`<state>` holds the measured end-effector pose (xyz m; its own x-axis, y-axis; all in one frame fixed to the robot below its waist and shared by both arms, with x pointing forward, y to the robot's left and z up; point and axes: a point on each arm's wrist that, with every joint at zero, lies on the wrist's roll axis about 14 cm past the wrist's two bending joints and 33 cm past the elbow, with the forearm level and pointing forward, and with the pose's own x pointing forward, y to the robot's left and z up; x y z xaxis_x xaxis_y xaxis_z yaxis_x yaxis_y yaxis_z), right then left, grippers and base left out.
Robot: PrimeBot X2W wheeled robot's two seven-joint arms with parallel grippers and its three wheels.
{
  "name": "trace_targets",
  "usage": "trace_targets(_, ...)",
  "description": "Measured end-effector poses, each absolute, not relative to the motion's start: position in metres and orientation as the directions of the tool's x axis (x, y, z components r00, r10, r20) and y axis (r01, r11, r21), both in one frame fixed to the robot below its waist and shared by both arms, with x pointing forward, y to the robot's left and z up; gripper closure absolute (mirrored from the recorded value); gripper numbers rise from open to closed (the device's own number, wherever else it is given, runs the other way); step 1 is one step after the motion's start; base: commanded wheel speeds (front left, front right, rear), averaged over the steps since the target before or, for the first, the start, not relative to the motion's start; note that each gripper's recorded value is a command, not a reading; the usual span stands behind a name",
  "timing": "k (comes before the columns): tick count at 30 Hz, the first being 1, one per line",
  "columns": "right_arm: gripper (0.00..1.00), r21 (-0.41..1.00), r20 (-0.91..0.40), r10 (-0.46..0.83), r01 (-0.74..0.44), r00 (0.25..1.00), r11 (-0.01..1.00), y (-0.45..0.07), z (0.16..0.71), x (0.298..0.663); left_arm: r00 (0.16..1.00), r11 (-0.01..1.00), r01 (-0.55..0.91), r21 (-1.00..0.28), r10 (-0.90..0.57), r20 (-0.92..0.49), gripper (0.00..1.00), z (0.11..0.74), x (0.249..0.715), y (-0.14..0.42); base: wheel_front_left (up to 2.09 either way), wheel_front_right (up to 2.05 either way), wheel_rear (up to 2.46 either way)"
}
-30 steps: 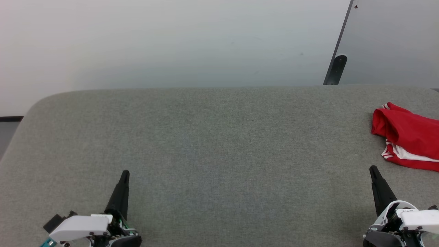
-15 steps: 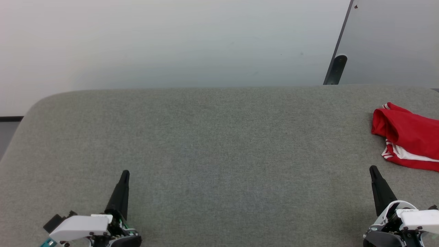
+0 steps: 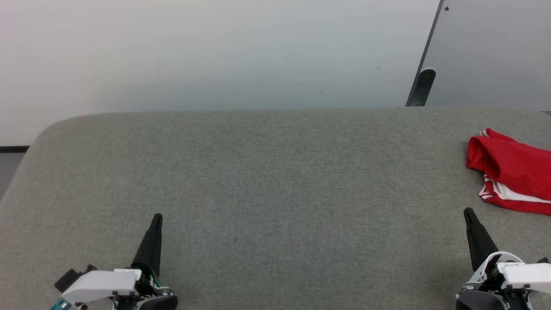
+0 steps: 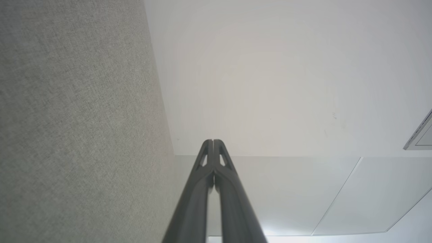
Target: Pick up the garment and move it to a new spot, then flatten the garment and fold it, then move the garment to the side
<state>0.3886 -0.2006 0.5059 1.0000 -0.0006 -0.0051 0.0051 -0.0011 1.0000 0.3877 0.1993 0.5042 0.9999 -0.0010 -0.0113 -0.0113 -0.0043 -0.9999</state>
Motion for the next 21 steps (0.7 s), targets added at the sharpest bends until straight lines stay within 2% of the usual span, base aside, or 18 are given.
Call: trace_targets(21, 1.00, 1.000, -0.005, 0.000, 0.005, 1.000, -0.001, -0.2005, 0.5059, 0.3886, 1.000, -0.004, -0.011, -1.000, -0.001, -0.011, 1.00, 0.5042, 0.3877, 0.1993, 0.00, 0.00, 0.00)
